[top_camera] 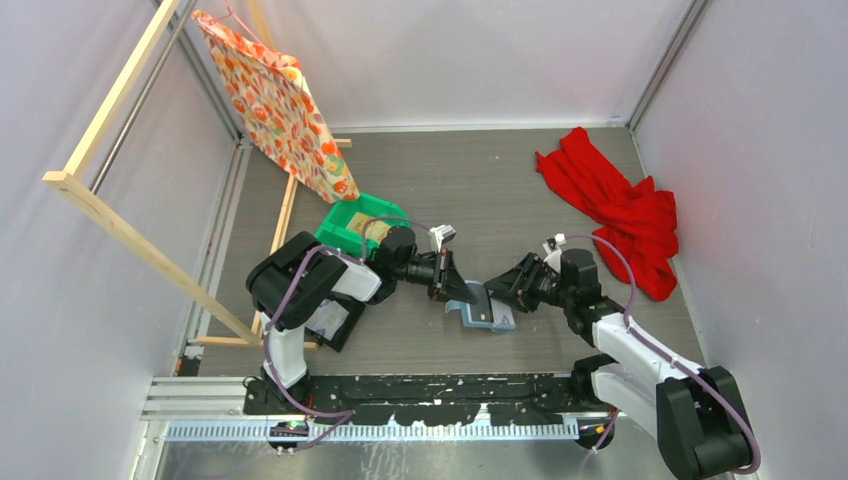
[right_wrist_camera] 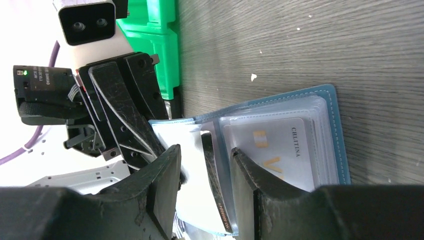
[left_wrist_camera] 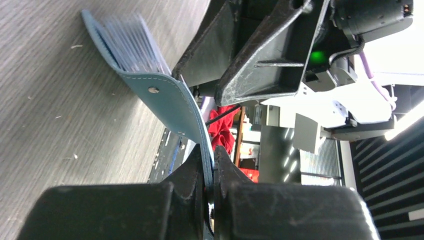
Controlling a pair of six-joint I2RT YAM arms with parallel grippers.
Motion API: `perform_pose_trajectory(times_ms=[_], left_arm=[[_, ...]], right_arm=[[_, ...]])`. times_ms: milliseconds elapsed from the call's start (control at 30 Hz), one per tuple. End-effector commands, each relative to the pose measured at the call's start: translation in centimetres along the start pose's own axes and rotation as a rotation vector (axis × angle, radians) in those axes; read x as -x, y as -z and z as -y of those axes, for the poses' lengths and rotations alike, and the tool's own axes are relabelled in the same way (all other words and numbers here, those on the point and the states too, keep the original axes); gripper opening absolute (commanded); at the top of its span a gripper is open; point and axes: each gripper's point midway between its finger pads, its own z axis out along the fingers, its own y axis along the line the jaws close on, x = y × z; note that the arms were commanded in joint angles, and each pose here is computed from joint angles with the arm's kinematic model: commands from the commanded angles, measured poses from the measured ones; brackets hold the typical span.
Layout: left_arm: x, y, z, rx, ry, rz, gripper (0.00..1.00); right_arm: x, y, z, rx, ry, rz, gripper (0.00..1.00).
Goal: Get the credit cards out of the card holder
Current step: Remove the credit card from the card holder.
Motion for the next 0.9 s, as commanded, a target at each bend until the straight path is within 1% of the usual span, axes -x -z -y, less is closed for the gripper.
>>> perform_pose_trajectory(times_ms=[0, 167, 267, 433, 533, 700, 767, 867], left_arm=[[0.1, 0.9, 6.2, -0.187, -0.2, -0.024, 0.01], [0.4, 1.2, 7.0, -0.21, -0.211, -0.017, 0.0], [0.5, 1.2, 7.3, -0.215, -0.218, -0.021, 0.0], [0.5, 1.2, 7.4, -0.217, -0.218, -0.023, 0.01], [0.4, 1.2, 7.3, -0.216, -0.217, -0.022, 0.01], [0.4, 1.2, 7.3, -0.216, -0.216, -0.021, 0.01], [0.5, 1.2, 7.2, -0.213, -0.213, -0.018, 0.0], [0.6, 1.3, 7.1, -0.211, -0.209, -0.015, 0.0]], right_arm=[[-0.8, 0.3, -0.5, 0.057, -0.049, -0.034, 0.47], [-1.0, 1.0, -1.8, 0.164, -0.135, -0.032, 0.43], [-1.3, 1.4, -2.3, 0.21, -0.182, -0.039, 0.38], [-1.5, 1.9, -3.1, 0.27, -0.209, -0.036, 0.32], [-1.5, 2.2, -3.4, 0.287, -0.217, -0.032, 0.29], [-1.6, 2.5, -3.7, 0.305, -0.23, -0.029, 0.22], [-1.7, 2.5, -3.6, 0.31, -0.238, -0.03, 0.21], [-1.6, 2.7, -3.9, 0.326, -0.24, -0.022, 0.15]])
